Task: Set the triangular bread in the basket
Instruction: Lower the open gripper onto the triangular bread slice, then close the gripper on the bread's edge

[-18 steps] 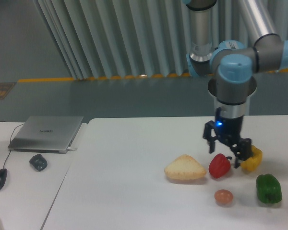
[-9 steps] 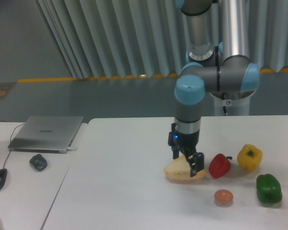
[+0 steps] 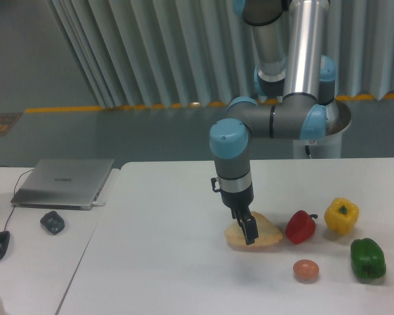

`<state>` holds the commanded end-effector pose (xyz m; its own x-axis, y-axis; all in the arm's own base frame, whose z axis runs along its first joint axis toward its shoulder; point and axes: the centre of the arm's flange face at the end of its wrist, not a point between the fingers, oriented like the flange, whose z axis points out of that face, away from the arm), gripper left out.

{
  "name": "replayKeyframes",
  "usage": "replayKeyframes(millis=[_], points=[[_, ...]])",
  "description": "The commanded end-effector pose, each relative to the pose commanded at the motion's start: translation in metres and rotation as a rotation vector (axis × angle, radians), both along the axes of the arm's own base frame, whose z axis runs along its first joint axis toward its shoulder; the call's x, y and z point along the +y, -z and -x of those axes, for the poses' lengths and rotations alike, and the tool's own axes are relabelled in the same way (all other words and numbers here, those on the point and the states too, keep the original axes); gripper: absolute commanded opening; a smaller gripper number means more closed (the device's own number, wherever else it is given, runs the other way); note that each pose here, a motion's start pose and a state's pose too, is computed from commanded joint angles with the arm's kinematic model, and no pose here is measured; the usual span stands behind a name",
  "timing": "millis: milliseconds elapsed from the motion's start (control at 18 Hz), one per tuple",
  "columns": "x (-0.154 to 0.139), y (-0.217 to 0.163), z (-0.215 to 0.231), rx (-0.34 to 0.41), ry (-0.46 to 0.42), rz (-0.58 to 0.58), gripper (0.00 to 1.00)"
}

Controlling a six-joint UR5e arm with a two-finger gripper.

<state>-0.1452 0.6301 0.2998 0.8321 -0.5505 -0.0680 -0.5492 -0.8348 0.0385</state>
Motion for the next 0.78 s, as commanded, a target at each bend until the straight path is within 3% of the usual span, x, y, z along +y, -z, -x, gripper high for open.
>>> replayKeyframes(millis=[778], points=[[0.007, 0.021, -0.013, -0.015, -0.015, 0.024, 1.00]])
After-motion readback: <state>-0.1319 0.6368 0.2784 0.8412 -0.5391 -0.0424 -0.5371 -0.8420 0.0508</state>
